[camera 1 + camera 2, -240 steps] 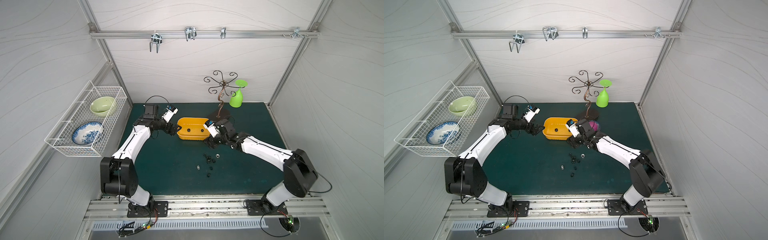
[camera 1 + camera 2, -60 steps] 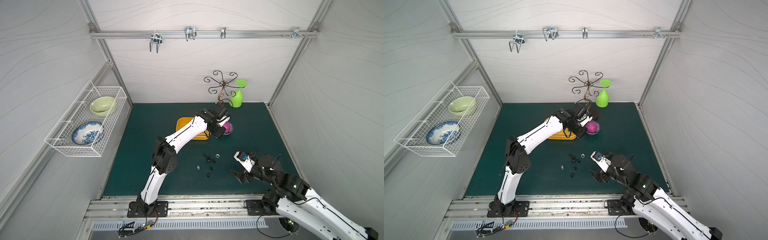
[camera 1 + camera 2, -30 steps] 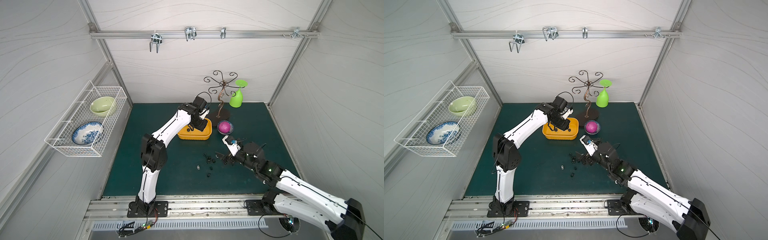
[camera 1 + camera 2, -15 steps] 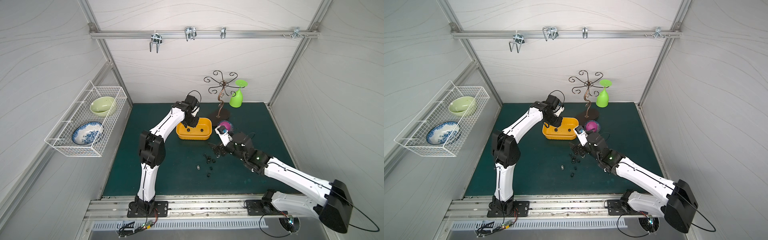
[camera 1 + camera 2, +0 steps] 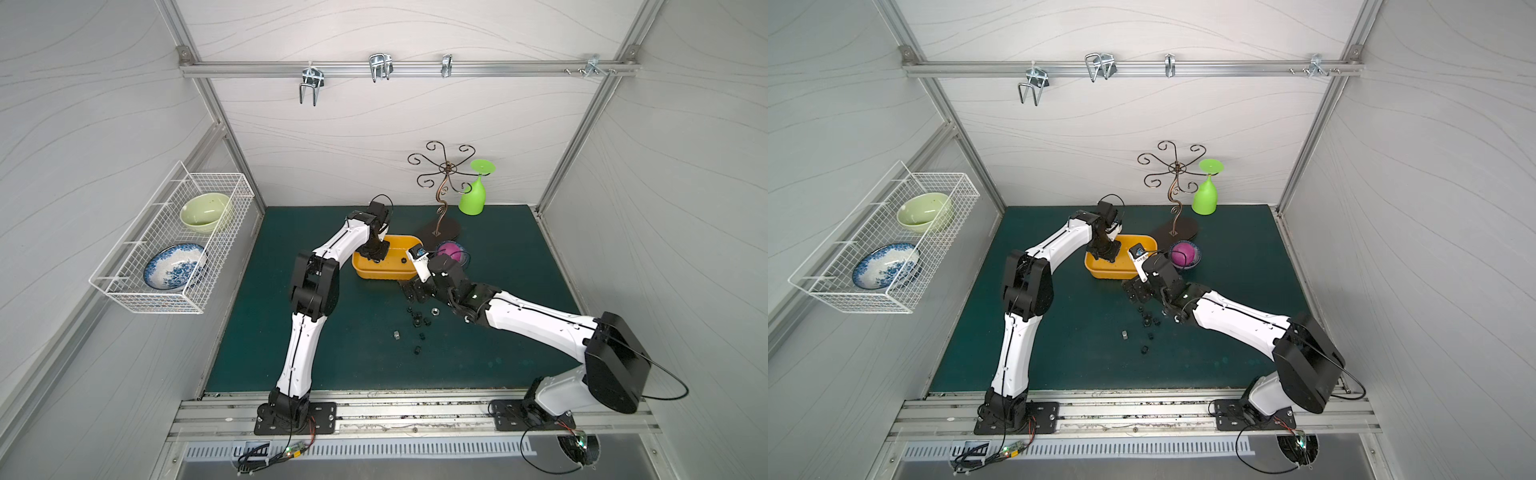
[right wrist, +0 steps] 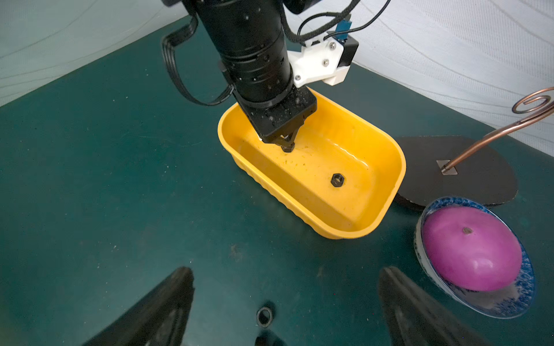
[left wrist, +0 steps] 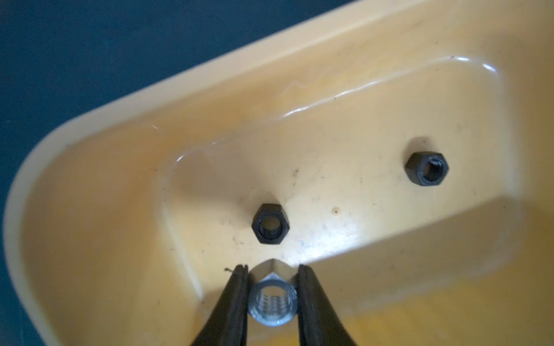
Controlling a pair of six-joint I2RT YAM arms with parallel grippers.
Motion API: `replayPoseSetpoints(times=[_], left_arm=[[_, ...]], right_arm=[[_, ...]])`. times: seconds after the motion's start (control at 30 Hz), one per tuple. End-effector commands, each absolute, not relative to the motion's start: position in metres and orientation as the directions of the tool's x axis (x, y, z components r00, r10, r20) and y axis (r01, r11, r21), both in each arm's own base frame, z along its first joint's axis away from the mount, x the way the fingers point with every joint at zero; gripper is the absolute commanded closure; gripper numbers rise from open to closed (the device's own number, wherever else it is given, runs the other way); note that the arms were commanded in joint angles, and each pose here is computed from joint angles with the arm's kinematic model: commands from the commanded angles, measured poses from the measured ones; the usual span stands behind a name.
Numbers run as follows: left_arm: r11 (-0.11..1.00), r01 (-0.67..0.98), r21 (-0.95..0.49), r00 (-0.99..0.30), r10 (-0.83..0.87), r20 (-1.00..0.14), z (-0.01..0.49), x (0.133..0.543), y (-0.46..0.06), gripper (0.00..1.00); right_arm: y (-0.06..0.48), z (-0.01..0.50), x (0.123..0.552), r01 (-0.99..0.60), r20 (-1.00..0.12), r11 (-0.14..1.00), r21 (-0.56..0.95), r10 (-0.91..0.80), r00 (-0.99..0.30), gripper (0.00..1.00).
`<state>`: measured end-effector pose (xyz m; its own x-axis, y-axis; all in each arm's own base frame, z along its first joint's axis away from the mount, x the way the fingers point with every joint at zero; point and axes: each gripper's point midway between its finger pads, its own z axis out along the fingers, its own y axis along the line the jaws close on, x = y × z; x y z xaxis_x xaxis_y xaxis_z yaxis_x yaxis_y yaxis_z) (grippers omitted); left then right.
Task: Put the nuts on the desktop into the storage box
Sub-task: Place the nut in the storage box.
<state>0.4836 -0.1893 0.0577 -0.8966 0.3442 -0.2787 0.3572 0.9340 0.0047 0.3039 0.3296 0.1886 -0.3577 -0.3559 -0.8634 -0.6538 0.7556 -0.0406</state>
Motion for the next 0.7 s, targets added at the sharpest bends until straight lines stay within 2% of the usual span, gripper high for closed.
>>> replayPoseSetpoints(times=[0.0, 0.47, 0.6, 0.67], left_arm=[[0.927, 0.374, 0.025, -0.858, 0.356, -0.37, 0.071, 0.509, -0.197, 0.73], [0.917, 0.396, 0.057, -0.841, 0.387, -0.379, 0.047, 0.528, -0.201, 0.74], [0.91, 0.412, 0.044, -0.831, 0.395, -0.393, 0.048, 0.53, -0.205, 0.67], [0.909, 0.414, 0.05, -0.823, 0.397, -0.406, 0.053, 0.533, -0.206, 0.6]], right_arm=[[0.337, 0.2, 0.311, -0.637, -0.883, 0.771, -0.019, -0.312, -0.351, 0.01], [0.336, 0.188, 0.306, -0.641, -0.868, 0.766, -0.036, -0.342, -0.36, 0.01], [0.338, 0.182, 0.304, -0.652, -0.872, 0.757, -0.044, -0.347, -0.344, 0.01], [0.338, 0.181, 0.304, -0.652, -0.871, 0.757, -0.05, -0.353, -0.343, 0.01]])
